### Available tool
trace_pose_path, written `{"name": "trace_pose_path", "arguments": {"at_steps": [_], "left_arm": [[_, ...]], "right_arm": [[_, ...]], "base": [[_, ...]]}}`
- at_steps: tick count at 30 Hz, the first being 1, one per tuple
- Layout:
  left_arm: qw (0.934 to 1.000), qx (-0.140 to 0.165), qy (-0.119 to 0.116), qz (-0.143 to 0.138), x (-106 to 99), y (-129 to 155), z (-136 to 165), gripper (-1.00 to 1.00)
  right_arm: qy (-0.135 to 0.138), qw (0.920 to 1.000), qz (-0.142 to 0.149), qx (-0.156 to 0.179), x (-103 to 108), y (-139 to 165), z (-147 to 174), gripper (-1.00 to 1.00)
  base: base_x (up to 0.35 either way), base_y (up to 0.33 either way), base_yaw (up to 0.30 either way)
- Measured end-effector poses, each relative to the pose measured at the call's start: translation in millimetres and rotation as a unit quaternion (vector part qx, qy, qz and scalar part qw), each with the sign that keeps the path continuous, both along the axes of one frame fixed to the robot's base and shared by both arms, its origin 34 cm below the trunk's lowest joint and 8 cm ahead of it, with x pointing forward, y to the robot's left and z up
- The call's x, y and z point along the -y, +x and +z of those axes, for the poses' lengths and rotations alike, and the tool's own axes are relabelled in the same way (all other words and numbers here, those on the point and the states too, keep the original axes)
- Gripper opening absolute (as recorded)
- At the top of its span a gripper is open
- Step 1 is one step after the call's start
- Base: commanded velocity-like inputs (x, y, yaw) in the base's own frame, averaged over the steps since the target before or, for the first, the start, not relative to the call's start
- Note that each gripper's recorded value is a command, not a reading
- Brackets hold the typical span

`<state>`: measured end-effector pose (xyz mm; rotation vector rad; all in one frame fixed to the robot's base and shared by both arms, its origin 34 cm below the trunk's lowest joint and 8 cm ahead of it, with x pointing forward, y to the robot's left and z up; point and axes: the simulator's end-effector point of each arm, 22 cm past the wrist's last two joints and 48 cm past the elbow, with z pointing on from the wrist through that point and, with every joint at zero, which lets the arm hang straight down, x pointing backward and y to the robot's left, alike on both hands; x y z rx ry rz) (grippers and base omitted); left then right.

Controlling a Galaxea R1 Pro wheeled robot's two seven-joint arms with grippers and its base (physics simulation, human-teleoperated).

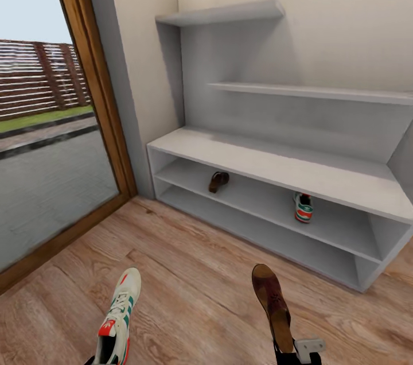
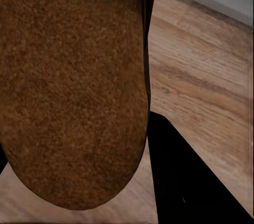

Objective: Pick up the two gym shoes and the two sandals from the corridor floor and place them onto the hallstand (shoe rack) in the corridor, making sure they are on the rack and not on the floor. Arrange them so the two gym shoes are next to each other and the two sandals are next to each other.

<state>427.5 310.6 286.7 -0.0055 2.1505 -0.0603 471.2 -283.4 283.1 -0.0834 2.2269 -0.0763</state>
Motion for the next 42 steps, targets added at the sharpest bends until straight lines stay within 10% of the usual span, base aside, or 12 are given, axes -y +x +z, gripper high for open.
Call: {"name": "trace_pose_path", "arguments": {"at_steps": [42], "left_arm": [[1.0, 0.0, 0.0, 0.002, -0.8, 0.2, 0.3, -1.0]], "right_arm": [[0.0, 1.0, 0.0, 0.0, 0.1, 0.0, 0.0, -1.0]], "base": [[-0.057, 0.067, -0.263]]}}
